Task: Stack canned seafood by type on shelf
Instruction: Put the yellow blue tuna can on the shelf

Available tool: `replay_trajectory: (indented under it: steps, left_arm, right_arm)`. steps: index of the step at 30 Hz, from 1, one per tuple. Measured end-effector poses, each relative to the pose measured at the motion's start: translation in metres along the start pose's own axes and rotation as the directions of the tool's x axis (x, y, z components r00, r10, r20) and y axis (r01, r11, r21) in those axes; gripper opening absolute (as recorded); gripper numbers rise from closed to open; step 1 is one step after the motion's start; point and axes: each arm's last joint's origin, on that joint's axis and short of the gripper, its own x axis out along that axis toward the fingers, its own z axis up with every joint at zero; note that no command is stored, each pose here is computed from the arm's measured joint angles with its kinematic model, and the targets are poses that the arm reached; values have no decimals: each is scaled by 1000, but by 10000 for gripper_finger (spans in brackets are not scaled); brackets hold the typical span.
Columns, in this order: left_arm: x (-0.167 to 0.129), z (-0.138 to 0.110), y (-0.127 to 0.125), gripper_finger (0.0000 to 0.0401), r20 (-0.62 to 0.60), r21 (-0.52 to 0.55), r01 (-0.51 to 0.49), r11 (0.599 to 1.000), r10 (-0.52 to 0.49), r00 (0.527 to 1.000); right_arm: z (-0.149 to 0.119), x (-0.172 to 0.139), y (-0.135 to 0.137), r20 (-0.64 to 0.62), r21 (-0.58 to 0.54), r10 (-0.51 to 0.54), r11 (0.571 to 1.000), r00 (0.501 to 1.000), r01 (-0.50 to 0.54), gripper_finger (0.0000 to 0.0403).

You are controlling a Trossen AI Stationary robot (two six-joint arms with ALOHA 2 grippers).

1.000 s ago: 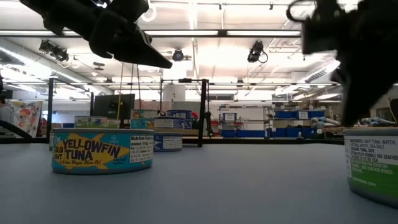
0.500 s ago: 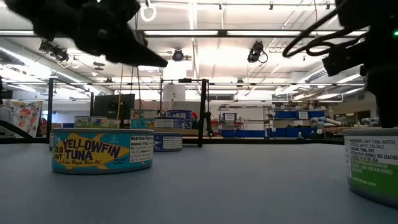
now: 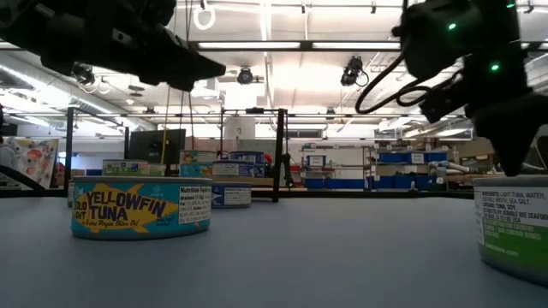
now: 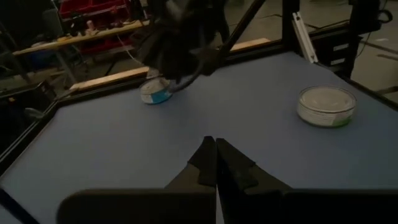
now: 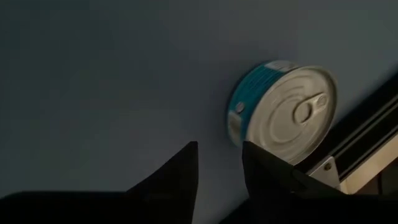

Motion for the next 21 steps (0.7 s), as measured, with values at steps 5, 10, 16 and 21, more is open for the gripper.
replay_trajectory:
  steps: [5, 10, 16, 21]
  left_arm:
    - [0, 1, 0, 3, 2, 19, -1, 1000, 1, 1000]
    - [0, -1, 0, 4, -20, 31, 4, 1000, -4, 1000]
    - [0, -4, -1, 5, -49, 31, 11, 999, -9, 999]
    - [0, -4, -1, 5, -49, 26, 10, 1000, -9, 999]
  right_arm:
    - [12, 4, -11, -25, 14, 8, 1000, 1000, -8, 132]
    - [17, 21, -19, -56, 66, 31, 997, 998, -27, 132]
    - [16, 40, -25, -72, 99, 30, 995, 997, -23, 129]
    - [16, 39, -25, -70, 90, 28, 996, 997, -21, 98]
